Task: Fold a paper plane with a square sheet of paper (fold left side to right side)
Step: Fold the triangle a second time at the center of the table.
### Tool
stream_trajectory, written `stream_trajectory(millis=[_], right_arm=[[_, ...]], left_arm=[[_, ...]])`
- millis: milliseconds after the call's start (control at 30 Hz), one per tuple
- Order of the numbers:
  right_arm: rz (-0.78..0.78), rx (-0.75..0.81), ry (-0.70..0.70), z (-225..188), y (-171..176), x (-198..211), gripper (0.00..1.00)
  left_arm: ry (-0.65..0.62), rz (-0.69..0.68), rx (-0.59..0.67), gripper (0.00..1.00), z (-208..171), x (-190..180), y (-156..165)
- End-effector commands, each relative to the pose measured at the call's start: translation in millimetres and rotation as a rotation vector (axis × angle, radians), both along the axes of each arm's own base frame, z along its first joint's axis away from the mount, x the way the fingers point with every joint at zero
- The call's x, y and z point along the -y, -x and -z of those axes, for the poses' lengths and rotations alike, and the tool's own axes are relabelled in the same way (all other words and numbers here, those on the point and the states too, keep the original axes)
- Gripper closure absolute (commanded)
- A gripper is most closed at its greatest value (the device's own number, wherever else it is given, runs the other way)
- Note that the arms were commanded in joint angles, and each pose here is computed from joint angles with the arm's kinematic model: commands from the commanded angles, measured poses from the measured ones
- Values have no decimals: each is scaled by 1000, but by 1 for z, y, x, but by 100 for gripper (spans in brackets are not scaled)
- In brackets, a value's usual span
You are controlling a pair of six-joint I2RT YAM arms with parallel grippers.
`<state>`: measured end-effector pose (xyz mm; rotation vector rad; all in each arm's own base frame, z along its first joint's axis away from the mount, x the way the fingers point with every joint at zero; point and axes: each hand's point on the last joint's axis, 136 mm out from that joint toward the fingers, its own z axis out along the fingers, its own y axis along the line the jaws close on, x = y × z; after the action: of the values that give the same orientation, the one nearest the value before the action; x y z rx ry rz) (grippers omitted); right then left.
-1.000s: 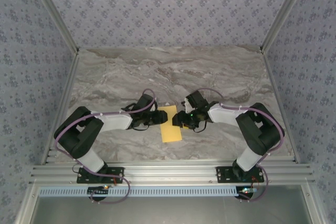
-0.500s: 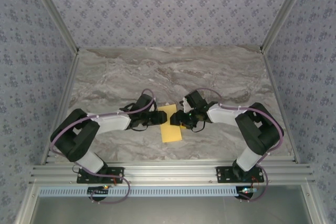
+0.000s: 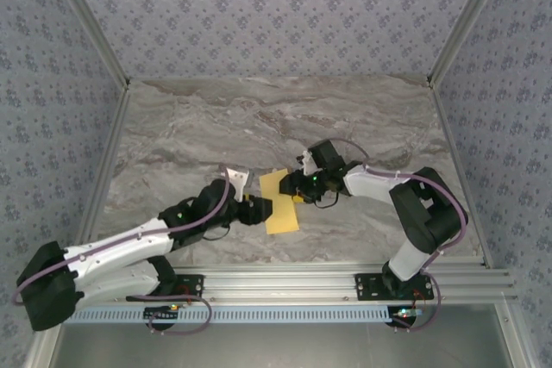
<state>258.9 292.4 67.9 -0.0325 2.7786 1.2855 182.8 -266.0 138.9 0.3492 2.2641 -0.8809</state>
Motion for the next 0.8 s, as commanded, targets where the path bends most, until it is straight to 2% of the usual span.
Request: stream_trajectory(millis=[0, 200, 500, 767], right_arm=[[-10, -15, -42, -15, -9, -8, 50], [-11, -33, -49, -15, -13, -13, 50], [-13, -34, -42, -16, -12, -13, 50], [-10, -36, -41, -16, -13, -12, 50]], left_arm=[[-115, -25, 31, 28, 21, -12, 13], [-232, 30, 52, 27, 34, 14, 30], [-448, 50, 113, 21, 46, 65, 28], [-645, 17, 140, 17, 60, 73, 23]])
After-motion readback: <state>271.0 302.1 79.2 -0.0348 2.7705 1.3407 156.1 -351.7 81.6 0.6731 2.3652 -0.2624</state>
